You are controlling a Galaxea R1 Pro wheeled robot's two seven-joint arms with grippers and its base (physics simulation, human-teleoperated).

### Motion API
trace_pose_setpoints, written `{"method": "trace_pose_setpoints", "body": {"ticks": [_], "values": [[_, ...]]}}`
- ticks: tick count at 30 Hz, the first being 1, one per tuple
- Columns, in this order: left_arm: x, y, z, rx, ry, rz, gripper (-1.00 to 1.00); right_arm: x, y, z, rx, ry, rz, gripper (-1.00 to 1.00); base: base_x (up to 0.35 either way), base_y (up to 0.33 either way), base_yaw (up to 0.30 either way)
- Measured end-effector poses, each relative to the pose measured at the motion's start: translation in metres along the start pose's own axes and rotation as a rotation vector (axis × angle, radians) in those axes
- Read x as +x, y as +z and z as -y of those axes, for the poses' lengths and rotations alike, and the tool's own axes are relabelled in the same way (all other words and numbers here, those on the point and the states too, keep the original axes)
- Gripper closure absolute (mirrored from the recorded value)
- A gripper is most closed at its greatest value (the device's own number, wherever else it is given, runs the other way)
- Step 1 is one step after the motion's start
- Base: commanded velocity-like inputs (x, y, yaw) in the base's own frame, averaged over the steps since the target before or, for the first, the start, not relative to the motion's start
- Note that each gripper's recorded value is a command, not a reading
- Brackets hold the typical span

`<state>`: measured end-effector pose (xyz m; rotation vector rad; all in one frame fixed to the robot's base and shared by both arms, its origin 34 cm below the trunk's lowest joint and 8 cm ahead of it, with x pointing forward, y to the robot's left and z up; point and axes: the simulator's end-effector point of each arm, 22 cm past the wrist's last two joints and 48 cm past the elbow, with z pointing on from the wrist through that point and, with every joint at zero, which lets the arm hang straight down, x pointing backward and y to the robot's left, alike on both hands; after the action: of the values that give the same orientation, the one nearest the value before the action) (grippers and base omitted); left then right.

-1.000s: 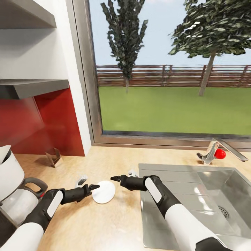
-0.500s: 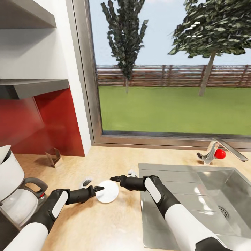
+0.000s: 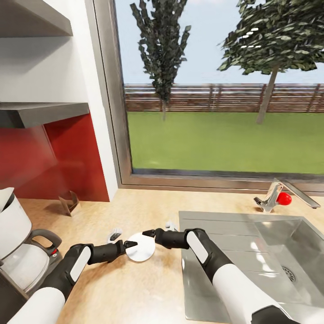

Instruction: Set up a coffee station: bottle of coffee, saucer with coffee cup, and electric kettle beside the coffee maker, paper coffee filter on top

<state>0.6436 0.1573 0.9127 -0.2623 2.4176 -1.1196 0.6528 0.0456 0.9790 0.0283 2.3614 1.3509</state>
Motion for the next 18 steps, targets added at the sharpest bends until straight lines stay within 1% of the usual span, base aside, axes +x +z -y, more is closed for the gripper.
{"method": "trace_pose_setpoints", "body": {"ticks": [4, 9, 18], "values": [[0.000, 0.000, 0.000, 0.001, -0.001, -0.001, -1.00, -0.002, -0.001, 0.001, 0.002, 0.002, 0.007, -1.00, 0.000, 0.000, 0.000], [0.000, 0.000, 0.000, 0.000, 0.000, -0.001, -1.00, -0.010, -0.002, 0.002, 0.005, -0.010, 0.040, -1.00, 0.000, 0.000, 0.000], [0.001, 0.001, 0.001, 0.002, 0.001, -0.002, -1.00, -0.011, -0.002, 0.003, 0.005, -0.013, 0.049, -1.00, 0.000, 0.000, 0.000]]}}
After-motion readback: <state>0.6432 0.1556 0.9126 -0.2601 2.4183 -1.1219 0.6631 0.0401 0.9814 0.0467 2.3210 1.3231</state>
